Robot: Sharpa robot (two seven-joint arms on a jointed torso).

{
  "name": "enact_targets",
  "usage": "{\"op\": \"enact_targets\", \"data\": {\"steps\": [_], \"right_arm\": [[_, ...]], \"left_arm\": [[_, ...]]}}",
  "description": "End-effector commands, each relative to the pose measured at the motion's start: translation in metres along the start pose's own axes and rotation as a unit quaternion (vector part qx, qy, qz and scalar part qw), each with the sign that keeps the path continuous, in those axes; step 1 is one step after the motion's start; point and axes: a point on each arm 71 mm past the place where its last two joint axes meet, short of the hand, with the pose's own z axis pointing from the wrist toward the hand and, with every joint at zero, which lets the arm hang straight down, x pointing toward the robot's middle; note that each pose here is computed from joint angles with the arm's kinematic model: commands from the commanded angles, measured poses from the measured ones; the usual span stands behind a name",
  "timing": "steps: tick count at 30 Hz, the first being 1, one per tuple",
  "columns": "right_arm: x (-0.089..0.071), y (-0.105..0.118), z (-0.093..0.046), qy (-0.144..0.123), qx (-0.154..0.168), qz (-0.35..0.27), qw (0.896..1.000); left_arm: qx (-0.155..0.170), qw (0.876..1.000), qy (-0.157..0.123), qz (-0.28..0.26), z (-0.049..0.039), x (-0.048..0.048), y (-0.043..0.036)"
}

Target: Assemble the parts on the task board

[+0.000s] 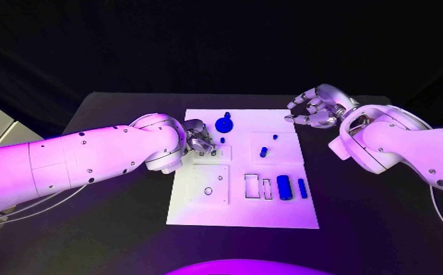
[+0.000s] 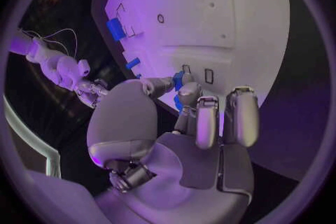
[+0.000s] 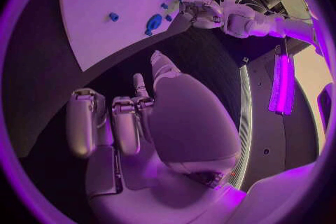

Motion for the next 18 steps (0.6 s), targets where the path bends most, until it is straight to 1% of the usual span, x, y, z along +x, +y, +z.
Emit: {"op": "enact_targets", "data": {"steps": [1, 7, 18], "right_arm": [[0.0016, 0.0011, -0.0001, 0.006, -0.004, -0.006, 1.0], [0.0016, 0.0011, -0.0003, 0.007, -0.004, -0.007, 1.0], [0.0017, 0.0011, -0.0004, 0.007, -0.004, -0.007, 1.0]], "left_arm": [[0.005, 1.0, 0.008, 0.017, 0.0006, 0.0017, -0.002], [0.001, 0.999, 0.009, 0.036, 0.002, 0.0021, -0.0025], [-0.006, 0.999, 0.016, 0.049, 0.0033, 0.0038, -0.0034]]}}
